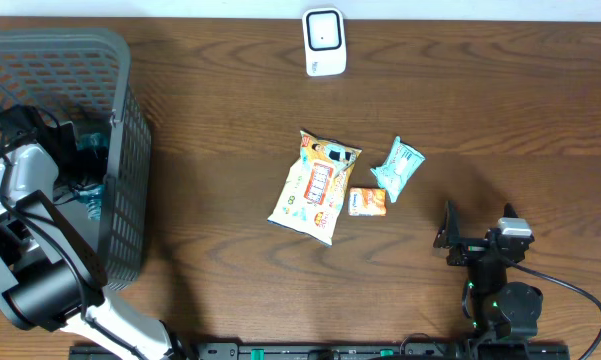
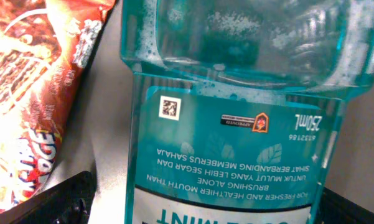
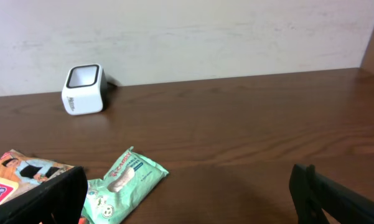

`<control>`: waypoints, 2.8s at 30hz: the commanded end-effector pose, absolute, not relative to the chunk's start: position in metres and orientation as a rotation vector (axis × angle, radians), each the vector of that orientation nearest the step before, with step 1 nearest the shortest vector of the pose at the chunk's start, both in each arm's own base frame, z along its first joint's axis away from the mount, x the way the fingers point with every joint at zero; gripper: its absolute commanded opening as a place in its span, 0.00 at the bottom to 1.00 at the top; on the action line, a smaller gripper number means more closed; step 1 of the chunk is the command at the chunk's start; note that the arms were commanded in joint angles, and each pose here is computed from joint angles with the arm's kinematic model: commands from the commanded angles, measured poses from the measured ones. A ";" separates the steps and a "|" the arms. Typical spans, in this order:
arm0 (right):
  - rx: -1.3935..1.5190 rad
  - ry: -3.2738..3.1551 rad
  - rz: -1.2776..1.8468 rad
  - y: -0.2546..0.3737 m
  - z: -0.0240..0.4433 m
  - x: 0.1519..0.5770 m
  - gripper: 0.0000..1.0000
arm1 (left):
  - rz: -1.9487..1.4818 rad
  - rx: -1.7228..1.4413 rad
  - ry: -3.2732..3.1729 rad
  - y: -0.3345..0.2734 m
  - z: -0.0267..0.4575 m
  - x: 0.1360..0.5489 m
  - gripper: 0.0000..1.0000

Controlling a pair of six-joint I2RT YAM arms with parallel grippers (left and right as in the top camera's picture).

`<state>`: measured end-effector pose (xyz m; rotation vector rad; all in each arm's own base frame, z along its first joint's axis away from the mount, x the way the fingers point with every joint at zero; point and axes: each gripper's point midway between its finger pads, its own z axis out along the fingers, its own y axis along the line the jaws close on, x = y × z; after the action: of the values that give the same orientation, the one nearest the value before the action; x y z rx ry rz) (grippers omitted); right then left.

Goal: Scan the item barcode
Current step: 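Reach the left gripper into the basket and grasp the teal Listerine bottle, then lift the Listerine bottle out of the basket toward the table center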

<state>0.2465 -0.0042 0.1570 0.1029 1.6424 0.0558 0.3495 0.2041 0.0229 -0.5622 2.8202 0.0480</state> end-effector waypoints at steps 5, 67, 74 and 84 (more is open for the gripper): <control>0.109 1.640 0.036 -0.008 0.157 0.246 0.99 | 0.001 -0.623 3.004 0.175 -0.027 0.315 1.00; 0.109 1.640 0.036 -0.008 0.157 0.246 0.99 | 0.309 -0.690 2.022 0.179 0.310 0.324 0.53; 0.109 1.640 0.036 -0.008 0.157 0.246 0.99 | 0.211 -0.630 1.838 0.149 0.371 0.294 0.53; 0.109 1.640 0.036 -0.008 0.157 0.246 0.99 | -0.212 -0.501 1.794 0.068 0.394 0.301 0.53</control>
<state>0.2465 -0.0042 0.1571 0.1028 1.6420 0.0558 0.2933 0.1064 0.3748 -0.5909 1.8238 -0.0125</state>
